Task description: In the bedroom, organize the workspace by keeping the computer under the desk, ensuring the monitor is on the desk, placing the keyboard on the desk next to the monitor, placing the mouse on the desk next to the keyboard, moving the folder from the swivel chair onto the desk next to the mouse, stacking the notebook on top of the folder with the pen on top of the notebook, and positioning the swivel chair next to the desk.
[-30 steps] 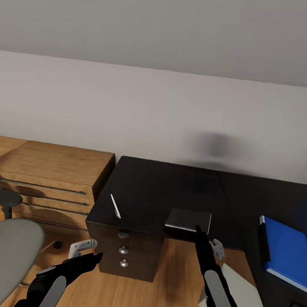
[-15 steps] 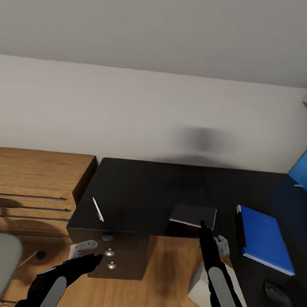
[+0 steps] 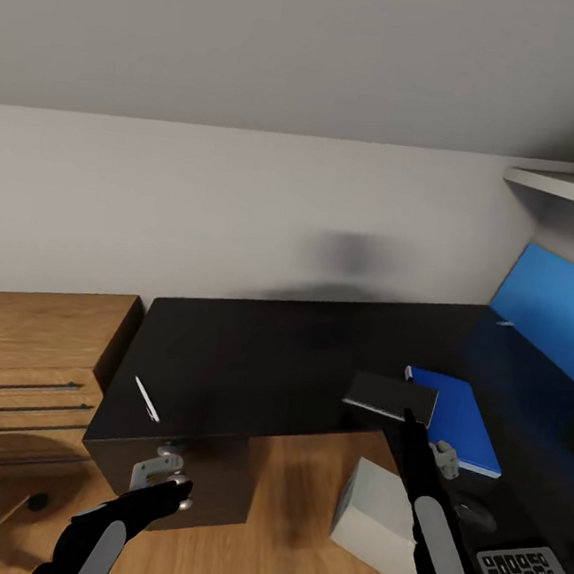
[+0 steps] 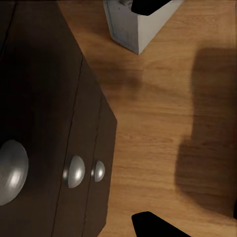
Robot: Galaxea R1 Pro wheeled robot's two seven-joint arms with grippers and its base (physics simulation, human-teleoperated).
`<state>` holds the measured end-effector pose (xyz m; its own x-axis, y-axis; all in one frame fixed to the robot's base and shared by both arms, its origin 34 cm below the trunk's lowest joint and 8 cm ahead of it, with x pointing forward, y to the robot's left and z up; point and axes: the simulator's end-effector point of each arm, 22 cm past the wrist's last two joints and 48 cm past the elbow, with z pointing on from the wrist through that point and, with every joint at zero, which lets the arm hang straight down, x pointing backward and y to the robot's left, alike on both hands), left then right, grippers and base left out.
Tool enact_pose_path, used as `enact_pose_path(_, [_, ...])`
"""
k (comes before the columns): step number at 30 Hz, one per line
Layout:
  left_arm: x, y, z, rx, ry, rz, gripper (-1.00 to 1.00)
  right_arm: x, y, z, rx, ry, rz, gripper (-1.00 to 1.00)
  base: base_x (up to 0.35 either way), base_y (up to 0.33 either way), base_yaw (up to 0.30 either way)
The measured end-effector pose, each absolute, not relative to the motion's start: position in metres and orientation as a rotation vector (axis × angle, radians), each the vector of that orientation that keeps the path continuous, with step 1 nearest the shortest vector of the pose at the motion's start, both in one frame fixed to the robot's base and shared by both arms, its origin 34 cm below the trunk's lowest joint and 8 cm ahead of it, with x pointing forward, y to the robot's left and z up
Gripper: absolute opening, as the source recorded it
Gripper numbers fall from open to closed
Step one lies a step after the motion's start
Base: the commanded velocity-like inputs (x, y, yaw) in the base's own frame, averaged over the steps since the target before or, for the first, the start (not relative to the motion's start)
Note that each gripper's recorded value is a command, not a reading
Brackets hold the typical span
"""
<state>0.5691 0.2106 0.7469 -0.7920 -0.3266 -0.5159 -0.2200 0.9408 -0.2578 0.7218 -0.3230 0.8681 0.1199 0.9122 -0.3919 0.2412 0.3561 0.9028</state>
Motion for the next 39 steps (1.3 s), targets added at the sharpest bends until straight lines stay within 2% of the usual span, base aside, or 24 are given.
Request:
enact_pose_path(7, [0.55,0.212,0.721,-0.401,2.583,-0.23,1.0,0.722,-0.327,0.871,1.14,1.385,0.688,-1.0,0.0,0.0,-0.255])
enact_pose_path(15, [0.453,0.225,0.657,-0.469,2.721,-0.153,1.0,0.722,-0.328,0.872,1.142,1.383,0.685,-1.0,0.0,0.0,-0.255])
enact_pose_path(22, [0.443,0.258,0.639,-0.503,2.657,-0.055,1.0,0.719,-0.339,0.868,1.17,1.374,0.663,-1.0,0.0,0.0,-0.248])
enact_pose_path(31, [0.432,0.234,0.631,-0.409,2.692,-0.086,1.0,0.712,-0.362,0.864,1.222,1.345,0.623,-1.0,0.006,0.0,-0.048])
enact_pose_path(39, [0.427,0.233,0.627,-0.401,2.706,-0.08,1.0,0.712,-0.362,0.864,1.221,1.347,0.625,-1.0,0.169,0.0,-0.002])
